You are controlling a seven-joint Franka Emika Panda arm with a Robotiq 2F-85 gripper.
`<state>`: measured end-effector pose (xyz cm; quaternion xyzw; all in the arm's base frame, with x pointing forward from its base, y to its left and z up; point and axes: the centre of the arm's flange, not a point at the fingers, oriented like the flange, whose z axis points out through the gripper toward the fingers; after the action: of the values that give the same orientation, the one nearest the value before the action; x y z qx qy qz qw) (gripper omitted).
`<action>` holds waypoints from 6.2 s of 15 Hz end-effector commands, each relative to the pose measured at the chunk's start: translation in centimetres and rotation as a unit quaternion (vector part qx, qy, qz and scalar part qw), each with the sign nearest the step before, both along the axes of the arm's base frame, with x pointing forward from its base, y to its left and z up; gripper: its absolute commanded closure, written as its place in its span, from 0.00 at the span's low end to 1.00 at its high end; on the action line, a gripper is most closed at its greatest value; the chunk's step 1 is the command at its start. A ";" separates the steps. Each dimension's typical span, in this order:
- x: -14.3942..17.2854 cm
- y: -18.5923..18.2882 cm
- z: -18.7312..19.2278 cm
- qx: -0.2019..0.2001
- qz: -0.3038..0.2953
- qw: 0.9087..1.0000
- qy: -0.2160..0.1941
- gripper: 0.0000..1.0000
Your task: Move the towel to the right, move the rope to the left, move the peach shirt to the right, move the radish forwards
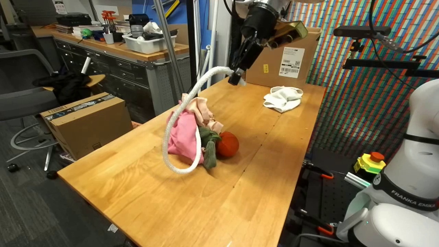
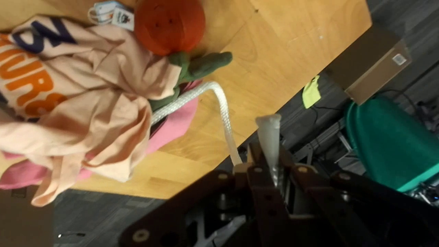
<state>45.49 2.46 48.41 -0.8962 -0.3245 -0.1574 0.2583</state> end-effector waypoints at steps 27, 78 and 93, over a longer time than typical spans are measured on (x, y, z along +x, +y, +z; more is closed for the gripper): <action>-2.9 22.5 -15.4 -0.146 0.273 0.908 0.283 0.92; 8.8 17.7 -15.1 -0.187 -0.088 0.958 0.197 0.00; 9.9 18.9 -18.4 -0.214 -0.204 0.940 0.168 0.00</action>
<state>55.20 20.99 30.24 -0.9856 -0.1391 0.0352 0.0897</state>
